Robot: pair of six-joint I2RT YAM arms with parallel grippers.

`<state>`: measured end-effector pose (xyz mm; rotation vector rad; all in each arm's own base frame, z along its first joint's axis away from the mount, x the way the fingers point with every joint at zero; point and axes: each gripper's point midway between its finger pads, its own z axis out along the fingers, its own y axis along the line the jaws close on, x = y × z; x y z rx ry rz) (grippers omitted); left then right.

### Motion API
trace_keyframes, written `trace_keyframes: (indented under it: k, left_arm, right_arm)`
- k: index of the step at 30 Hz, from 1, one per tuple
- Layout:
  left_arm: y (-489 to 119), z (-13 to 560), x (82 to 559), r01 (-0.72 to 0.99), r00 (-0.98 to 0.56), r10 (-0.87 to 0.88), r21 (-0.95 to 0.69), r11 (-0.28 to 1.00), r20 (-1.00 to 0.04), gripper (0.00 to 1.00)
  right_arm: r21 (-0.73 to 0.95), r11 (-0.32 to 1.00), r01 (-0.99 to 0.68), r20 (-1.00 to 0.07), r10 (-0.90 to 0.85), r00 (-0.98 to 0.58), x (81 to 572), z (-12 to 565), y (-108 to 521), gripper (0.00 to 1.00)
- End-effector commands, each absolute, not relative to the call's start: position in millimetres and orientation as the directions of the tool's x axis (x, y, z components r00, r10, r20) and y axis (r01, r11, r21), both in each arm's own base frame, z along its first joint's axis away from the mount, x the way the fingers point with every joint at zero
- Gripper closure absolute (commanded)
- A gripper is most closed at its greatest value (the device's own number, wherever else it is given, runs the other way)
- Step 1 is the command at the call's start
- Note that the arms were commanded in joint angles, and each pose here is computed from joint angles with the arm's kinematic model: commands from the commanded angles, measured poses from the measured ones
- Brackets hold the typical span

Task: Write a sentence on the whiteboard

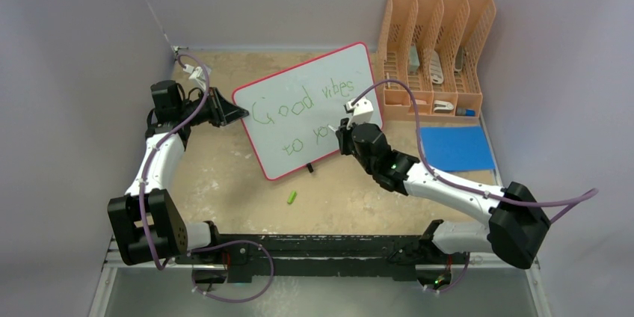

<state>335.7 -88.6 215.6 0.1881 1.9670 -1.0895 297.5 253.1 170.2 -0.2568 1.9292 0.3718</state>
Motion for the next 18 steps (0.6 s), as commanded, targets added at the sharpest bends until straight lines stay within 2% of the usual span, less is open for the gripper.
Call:
trace_keyframes:
  k: [1, 18]
  left_arm:
    - [-82, 215, 343, 0.472, -0.598, -0.254, -0.590, 0.655, -0.760, 1.00]
    - [-82, 215, 344, 0.471, -0.598, -0.254, -0.590, 0.656, -0.760, 1.00]
  right_arm:
    - [0.153, 0.921, -0.360, -0.919, -0.002, -0.395, 292, 166, 252, 1.00]
    - [0.140, 0.935, -0.326, -0.909, -0.009, -0.417, 289, 156, 242, 1.00]
